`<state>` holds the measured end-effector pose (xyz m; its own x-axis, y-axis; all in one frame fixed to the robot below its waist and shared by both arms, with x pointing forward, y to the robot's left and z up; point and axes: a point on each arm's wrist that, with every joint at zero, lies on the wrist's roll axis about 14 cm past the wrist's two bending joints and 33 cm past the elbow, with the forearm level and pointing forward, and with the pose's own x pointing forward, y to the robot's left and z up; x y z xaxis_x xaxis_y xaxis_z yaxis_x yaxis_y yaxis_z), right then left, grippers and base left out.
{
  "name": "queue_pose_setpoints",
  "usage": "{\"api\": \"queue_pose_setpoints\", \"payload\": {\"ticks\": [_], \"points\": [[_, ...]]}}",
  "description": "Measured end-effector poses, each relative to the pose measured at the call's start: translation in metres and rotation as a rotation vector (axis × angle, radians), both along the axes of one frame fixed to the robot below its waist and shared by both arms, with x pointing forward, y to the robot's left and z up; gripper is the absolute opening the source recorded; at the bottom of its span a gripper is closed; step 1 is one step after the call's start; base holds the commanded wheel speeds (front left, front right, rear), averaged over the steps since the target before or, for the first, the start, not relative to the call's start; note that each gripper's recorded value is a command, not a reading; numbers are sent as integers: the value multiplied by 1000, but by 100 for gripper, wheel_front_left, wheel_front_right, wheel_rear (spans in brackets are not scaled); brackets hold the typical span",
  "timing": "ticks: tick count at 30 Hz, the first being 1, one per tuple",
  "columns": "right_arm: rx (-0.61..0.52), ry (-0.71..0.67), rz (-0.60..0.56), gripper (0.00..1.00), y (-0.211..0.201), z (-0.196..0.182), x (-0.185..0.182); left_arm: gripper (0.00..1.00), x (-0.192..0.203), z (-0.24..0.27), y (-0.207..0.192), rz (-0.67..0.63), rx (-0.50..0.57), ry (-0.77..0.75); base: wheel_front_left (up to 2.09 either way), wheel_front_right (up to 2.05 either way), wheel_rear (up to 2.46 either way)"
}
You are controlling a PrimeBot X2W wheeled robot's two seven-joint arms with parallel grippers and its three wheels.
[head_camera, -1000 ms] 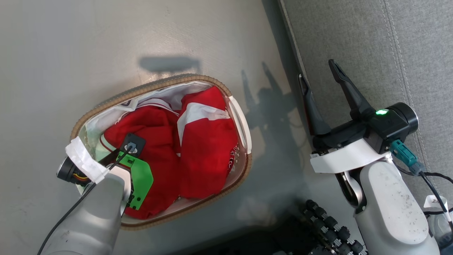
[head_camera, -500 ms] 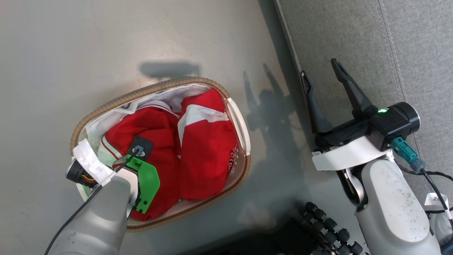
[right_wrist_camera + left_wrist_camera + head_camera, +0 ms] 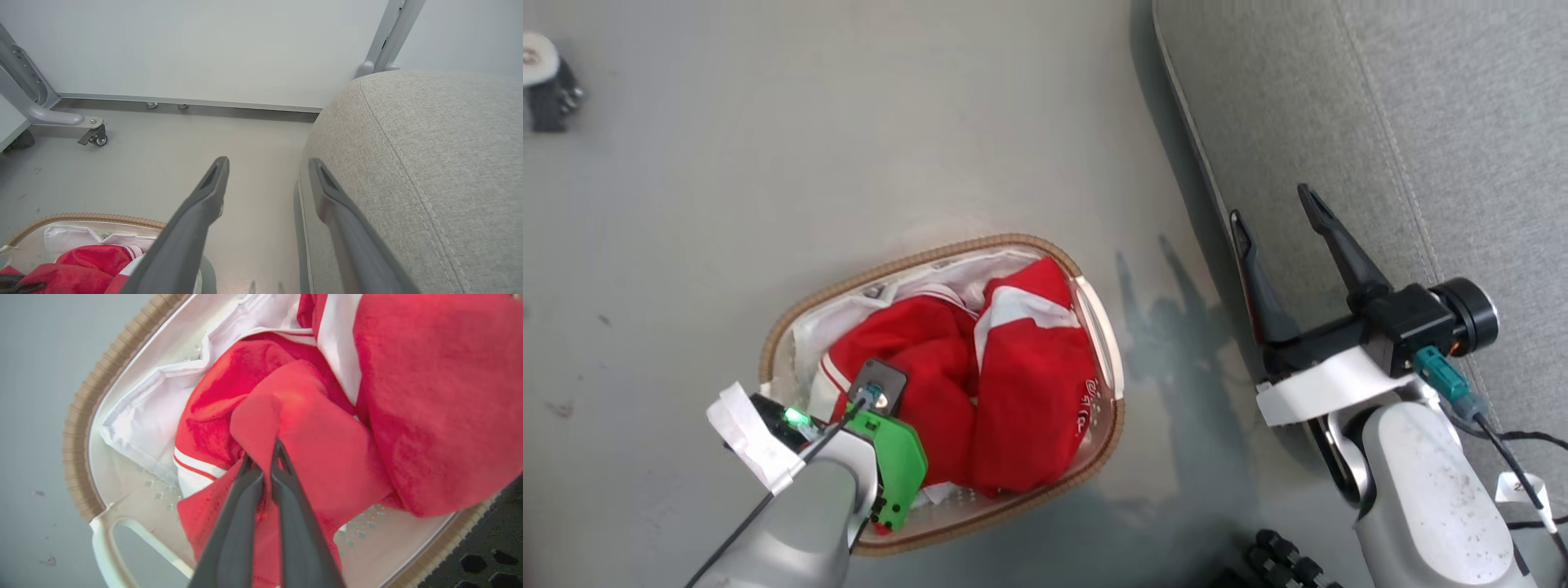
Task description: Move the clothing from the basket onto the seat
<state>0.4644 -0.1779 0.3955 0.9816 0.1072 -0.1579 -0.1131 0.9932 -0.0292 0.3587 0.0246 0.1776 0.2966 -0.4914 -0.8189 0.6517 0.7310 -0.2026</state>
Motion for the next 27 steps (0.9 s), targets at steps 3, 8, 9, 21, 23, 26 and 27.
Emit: {"api": "queue_pose_setpoints", "payload": {"ticks": [3,8,9,21,23,26,27], "points": [[-3,-16,8,100,3,10,-6,0,5,20,-1,19,-31,-62,0,0,0],[1,-31,16,100,9,25,-23,0,12,56,-7,57,-93,-157,0,0,0],[1,-33,19,100,10,27,-27,0,14,65,-10,64,-109,-181,0,0,0],[10,-112,54,100,26,69,-74,0,49,195,-26,-25,-235,-561,0,0,0],[12,-131,62,100,29,77,-82,0,55,222,-25,-54,-245,-638,0,0,0],[15,-164,72,100,33,88,-91,0,68,267,-24,-100,-246,-758,0,0,0],[15,-180,76,100,34,94,-94,0,72,286,-23,-112,-247,-805,0,0,0]]}}
